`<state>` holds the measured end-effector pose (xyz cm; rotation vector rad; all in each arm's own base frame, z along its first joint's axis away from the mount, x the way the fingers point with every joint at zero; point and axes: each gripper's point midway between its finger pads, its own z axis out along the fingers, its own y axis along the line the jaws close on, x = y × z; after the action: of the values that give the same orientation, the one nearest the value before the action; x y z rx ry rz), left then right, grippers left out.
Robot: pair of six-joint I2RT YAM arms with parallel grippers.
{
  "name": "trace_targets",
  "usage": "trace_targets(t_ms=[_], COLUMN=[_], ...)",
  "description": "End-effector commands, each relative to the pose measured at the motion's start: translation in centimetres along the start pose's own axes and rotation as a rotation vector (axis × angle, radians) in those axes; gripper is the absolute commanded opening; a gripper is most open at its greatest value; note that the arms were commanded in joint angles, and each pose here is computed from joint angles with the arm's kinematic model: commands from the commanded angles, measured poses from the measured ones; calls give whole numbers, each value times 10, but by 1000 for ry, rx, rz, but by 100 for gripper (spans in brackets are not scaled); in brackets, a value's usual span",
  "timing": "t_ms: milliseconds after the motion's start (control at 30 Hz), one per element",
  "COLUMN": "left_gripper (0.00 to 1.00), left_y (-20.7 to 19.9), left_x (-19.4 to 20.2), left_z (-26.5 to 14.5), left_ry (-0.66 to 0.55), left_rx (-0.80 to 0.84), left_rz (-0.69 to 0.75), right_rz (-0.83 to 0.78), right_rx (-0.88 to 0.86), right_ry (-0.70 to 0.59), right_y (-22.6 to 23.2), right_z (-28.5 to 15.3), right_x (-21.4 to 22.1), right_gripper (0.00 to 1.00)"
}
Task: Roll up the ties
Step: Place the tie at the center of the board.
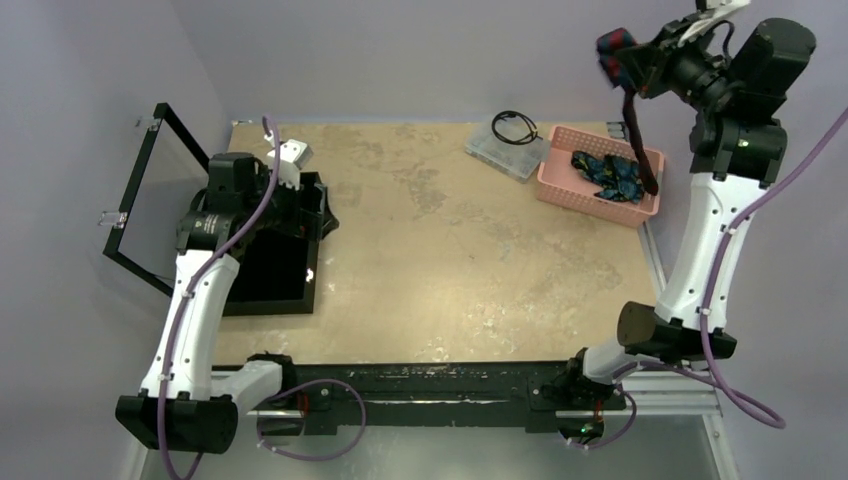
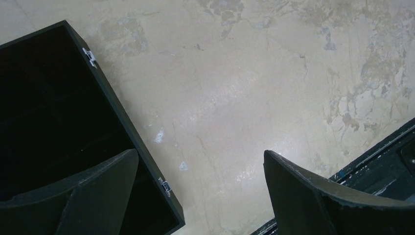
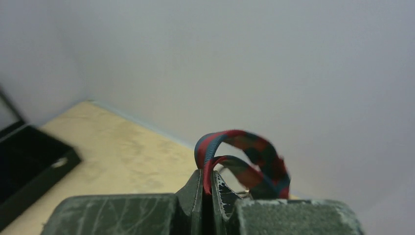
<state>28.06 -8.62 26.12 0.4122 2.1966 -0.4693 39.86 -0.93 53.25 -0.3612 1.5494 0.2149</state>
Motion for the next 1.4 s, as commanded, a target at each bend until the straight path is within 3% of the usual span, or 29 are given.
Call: trace_targets(t_ms=[0,133,267,300,367,400,533,600,667,867,1100,1200,1367], left_gripper=[100,100,100,100,100,100,100,100,100,100,100,100,96], left_y=[-6,-11,-18,-19,-20,-18,-20,-24,-23,-10,-11,-5,-4], left_x=[-25,-32,-39,-39,-40,-40,-32,-26,-20,9,9,22,55], left_z=[-29,-42,-51,-52,-52,-51,-30,-19,-9,24,46,51,57], left_ry=[-104,-158,-204,-209,-206,-203,-231,-265,-253,12,-4,60,154], left_rx=[-33,-46,-37,-28,-25,-32,26,77,99,160,191,177,215], left_rz=[53,48,57,62,49,37,76,133,156,101,-34,-25,18], right_rz=[128,232,388,405,438,412,161,123,116,31,-107,-102,-179], right_rx=[-422,-687,-856,-866,-798,-622,-152,-97,-119,-393,-582,-570,-370], right_ry=[-69,-143,-75,-27,123,220,566,682,720,738,755,763,710], right_y=[108,162,184,186,177,155,65,58,70,166,265,278,244], right_z=[-10,-30,-25,-15,10,32,56,41,23,-5,22,44,84], right_x=[-27,-56,-27,-3,69,113,255,306,330,361,387,396,390], right_gripper=[0,0,0,16,62,74,98,98,97,91,77,74,71])
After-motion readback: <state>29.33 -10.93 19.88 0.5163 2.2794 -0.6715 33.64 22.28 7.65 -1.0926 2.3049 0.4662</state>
